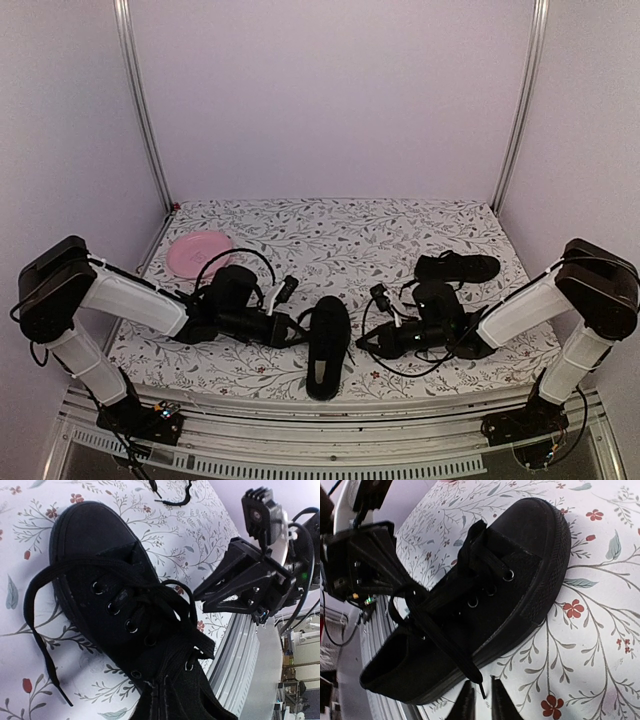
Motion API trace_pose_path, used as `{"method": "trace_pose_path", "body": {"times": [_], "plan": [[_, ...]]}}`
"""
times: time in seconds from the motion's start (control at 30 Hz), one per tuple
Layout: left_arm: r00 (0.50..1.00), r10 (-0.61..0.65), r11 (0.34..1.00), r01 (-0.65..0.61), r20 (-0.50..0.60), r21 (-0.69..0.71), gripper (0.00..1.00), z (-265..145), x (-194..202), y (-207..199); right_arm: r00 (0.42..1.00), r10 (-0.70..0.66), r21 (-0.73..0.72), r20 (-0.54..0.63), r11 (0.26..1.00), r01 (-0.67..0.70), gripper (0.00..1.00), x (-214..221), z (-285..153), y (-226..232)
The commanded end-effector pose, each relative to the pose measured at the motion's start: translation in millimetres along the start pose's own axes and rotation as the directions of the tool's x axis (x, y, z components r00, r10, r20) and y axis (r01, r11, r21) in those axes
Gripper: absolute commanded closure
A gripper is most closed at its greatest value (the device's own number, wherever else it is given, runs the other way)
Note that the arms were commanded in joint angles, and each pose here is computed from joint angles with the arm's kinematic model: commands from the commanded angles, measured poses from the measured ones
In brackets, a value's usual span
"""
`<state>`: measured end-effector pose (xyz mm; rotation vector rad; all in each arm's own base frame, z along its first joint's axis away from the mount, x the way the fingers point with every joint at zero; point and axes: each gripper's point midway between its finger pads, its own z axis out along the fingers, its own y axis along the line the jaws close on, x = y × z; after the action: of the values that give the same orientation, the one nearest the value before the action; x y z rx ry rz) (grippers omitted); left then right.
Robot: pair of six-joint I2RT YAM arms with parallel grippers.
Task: Tie the shoes
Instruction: Pull the loops with the shoelace from the shoe.
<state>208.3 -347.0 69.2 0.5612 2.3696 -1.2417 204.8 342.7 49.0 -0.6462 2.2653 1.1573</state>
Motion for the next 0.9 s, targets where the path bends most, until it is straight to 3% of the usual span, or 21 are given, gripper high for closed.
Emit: {"method": "trace_pose_path", "body": {"times": [0.0,0.17,0.3,0.43,0.6,0.87], "plan": [[1.0,0.01,1.0,-0.01,0.023,0.009,1.0,-0.4,-9.5,-2.8,0.997,0.04,-0.001,0.064,0.999,-0.04,0.75,-28.1,4.6,4.0],[0.998,0.033,0.996,-0.028,0.062,-0.086,0.83,-13.1,-19.3,5.1,0.988,0.075,0.038,0.134,0.996,-0.081,0.61,-45.6,-3.0,-0.1],[0.994,0.071,0.98,-0.054,0.08,-0.193,0.63,-26.2,-30.3,12.3,0.982,0.082,0.063,0.172,0.994,-0.094,0.5,-50.2,-13.3,-1.9],[0.992,0.099,0.966,-0.076,0.079,-0.249,0.52,-31.7,-44.1,10.5,0.979,0.084,0.097,0.184,0.99,-0.104,0.43,-50.8,-19.3,-6.3],[0.989,0.128,0.958,-0.105,0.071,-0.267,0.45,-23.3,-58.3,-2.5,0.98,0.082,0.101,0.183,0.99,-0.102,0.33,-49.2,-20.5,-7.0],[0.98,0.19,0.93,-0.198,-0.056,-0.31,0.43,21.2,-56.8,-19.1,0.973,0.102,0.12,0.207,0.984,-0.129,0.23,-47.7,-23.9,-13.1]]}}
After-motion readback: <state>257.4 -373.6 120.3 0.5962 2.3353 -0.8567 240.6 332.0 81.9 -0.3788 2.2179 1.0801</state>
